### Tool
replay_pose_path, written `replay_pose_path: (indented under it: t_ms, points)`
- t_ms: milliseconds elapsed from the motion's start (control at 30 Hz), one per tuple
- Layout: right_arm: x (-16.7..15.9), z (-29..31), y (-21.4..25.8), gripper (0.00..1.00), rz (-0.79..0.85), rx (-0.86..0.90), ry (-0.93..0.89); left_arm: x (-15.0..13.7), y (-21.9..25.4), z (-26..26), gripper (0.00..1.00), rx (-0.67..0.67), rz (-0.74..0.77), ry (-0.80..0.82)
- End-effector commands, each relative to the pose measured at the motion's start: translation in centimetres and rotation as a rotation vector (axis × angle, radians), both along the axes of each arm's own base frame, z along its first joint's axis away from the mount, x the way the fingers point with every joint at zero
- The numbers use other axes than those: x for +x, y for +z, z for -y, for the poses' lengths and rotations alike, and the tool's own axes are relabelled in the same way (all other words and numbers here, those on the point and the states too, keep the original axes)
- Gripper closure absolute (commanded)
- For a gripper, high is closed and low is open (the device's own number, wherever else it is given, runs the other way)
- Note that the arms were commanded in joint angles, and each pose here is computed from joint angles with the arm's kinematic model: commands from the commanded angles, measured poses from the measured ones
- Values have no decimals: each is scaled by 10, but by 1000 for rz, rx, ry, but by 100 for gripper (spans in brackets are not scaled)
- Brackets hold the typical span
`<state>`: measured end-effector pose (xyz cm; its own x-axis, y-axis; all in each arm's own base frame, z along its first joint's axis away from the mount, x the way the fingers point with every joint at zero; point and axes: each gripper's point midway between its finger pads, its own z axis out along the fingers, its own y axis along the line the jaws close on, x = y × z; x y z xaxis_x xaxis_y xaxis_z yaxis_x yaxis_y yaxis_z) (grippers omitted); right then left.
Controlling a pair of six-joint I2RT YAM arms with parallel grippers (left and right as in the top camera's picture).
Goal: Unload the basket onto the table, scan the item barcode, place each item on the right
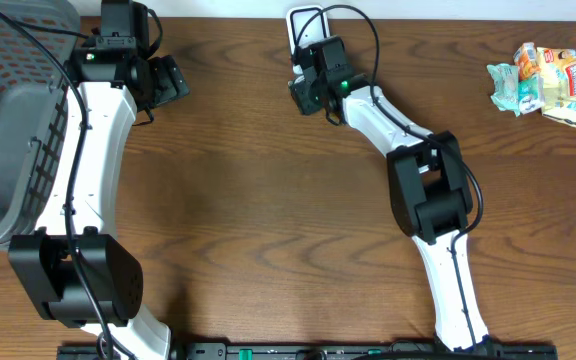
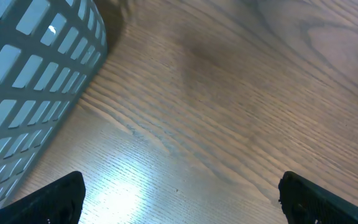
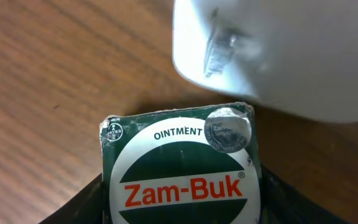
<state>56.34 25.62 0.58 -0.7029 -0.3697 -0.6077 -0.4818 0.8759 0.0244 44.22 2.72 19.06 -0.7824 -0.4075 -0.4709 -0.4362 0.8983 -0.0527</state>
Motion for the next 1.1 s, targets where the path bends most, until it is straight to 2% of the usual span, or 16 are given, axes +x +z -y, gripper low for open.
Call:
replay_pose_path:
  t_ms: [0,200,267,333,400,433,500,567,600,633,767,900,1067]
  points:
    - [-29,-3,-17,45,-107,-36,63,1,0,-2,2,14,-1,1]
    - [-64,14,1,56,-177,-174,231,1,0,-2,2,14,-1,1]
    - [-78,25,10,52,-197,-260,312,1,0,-2,2,14,-2,1]
    - [-86,44,17,44,-213,-367,353,1,0,-2,2,14,-2,1]
    - [-87,66,26,44,-216,-470,322,1,0,-2,2,14,-2,1]
    - [-85,75,31,47,-211,-509,300,1,0,-2,2,14,-1,1]
    - [-82,87,42,50,-201,-535,243,1,0,-2,2,14,-1,1]
    - [-81,86,55,45,-187,-489,182,1,0,-2,2,14,-1,1]
    - [-79,84,63,34,-175,-450,143,1,0,-2,2,14,-2,1]
    - [-78,81,72,1,-165,-410,104,1,0,-2,2,14,-2,0]
    - [-83,62,100,1,-169,-225,22,1,0,-2,2,14,-1,1]
    - [-87,53,107,1,-202,-121,-49,1,0,-2,2,14,-1,1]
    - [-91,49,99,1,-319,42,-328,1,0,-2,2,14,-1,1]
